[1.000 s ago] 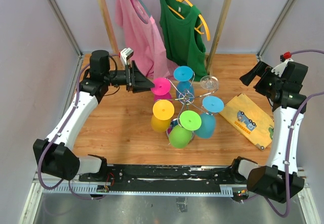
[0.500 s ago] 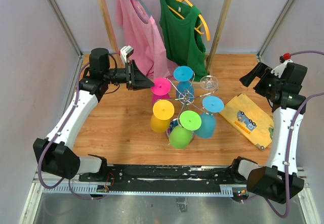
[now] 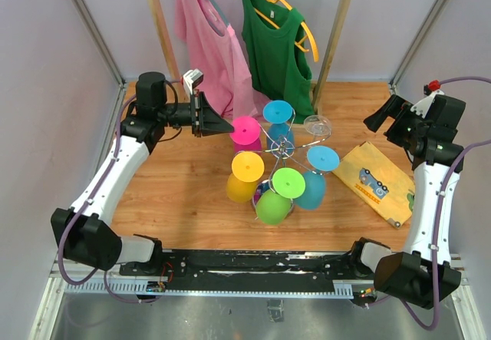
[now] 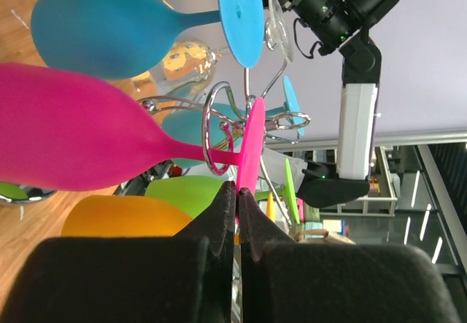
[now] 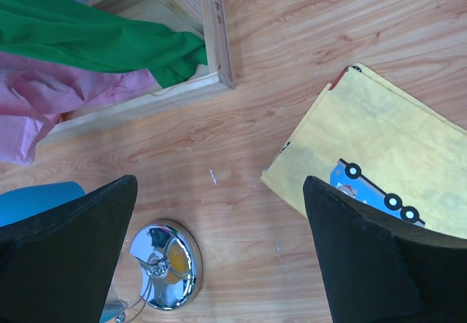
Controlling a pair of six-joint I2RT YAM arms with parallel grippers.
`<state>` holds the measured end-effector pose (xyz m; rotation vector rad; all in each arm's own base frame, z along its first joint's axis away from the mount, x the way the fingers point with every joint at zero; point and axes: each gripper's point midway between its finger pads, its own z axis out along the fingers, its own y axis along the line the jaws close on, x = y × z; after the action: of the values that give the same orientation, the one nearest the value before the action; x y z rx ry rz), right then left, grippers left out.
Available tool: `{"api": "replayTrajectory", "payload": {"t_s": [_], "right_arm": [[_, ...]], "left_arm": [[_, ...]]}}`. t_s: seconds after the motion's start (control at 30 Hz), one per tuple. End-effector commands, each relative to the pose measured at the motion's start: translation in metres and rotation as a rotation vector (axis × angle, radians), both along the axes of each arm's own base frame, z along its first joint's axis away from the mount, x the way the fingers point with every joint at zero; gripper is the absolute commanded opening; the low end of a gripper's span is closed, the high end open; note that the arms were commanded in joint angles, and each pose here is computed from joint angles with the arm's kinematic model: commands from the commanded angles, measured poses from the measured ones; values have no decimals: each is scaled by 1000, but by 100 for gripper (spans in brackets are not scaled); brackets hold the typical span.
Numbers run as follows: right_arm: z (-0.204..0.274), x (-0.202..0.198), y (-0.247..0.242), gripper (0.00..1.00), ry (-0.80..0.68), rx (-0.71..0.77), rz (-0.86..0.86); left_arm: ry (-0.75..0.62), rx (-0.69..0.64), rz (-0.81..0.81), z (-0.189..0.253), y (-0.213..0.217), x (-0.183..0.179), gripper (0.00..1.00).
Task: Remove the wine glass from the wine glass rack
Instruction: Pick up the wine glass from the wine rack.
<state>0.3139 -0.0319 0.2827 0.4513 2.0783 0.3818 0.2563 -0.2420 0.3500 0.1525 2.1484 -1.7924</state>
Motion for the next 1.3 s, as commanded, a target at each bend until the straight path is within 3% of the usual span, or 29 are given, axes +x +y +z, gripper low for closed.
{"api": "replayTrajectory", "payload": {"t_s": [0.0, 0.9, 1.27], "right_arm": [[-4, -4, -4, 99, 11, -14, -9], [-2, -7, -4, 98, 6, -22, -14], [-7, -8, -5, 98, 15, -29, -16]], "left_arm": [[-14, -51, -47, 28, -4, -4, 0], [128, -67, 6, 31, -1, 25, 0], [142, -64, -51, 28, -9, 11, 0]]}}
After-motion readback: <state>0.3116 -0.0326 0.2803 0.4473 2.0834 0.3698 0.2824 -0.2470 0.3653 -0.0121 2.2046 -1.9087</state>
